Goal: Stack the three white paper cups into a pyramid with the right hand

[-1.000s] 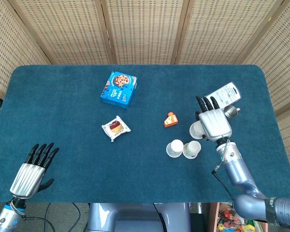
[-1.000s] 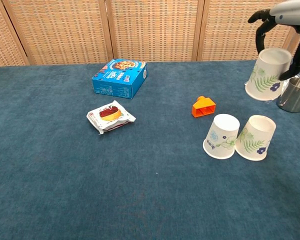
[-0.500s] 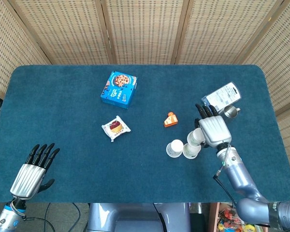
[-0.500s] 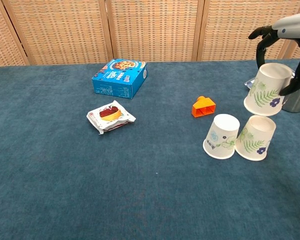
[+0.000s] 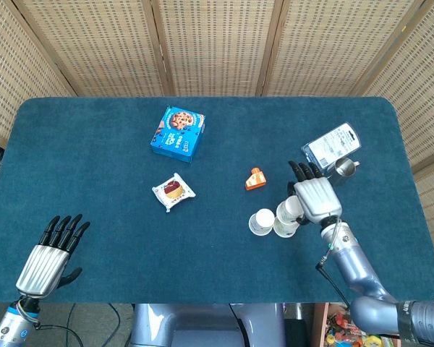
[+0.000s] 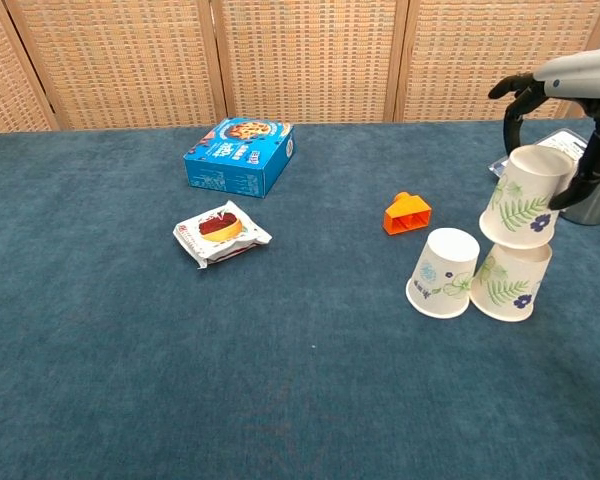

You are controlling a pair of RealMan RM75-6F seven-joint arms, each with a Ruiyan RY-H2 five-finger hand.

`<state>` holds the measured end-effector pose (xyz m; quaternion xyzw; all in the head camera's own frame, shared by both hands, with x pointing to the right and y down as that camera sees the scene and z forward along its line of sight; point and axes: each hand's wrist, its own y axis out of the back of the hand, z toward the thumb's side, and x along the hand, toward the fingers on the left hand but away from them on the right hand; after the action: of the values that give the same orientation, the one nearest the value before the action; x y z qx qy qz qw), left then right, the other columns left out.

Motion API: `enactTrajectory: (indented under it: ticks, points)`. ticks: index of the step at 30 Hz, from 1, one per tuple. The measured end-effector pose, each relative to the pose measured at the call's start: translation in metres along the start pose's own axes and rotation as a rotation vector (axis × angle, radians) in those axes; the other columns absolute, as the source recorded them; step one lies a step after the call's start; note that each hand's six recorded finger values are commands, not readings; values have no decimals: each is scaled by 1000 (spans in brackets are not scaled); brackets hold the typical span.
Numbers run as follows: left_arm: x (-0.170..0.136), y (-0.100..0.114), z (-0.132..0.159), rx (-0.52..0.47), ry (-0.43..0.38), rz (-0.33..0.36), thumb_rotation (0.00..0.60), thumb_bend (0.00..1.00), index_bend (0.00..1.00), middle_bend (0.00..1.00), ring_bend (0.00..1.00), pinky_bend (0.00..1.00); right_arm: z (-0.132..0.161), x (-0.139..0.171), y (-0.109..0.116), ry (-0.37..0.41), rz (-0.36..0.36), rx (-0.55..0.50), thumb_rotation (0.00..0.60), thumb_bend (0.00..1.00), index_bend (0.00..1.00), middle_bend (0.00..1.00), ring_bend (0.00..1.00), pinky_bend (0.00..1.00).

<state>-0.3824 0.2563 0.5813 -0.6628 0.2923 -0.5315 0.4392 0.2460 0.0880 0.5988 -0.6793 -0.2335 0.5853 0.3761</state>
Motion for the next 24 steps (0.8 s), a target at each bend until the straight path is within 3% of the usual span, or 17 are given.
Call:
enactTrajectory:
  ticks: [24]
  points:
    - [-1, 2, -1, 0, 5, 6, 600, 199, 0, 0, 0, 0, 19, 3, -6, 44, 9, -31, 600, 59, 479, 0, 0, 0]
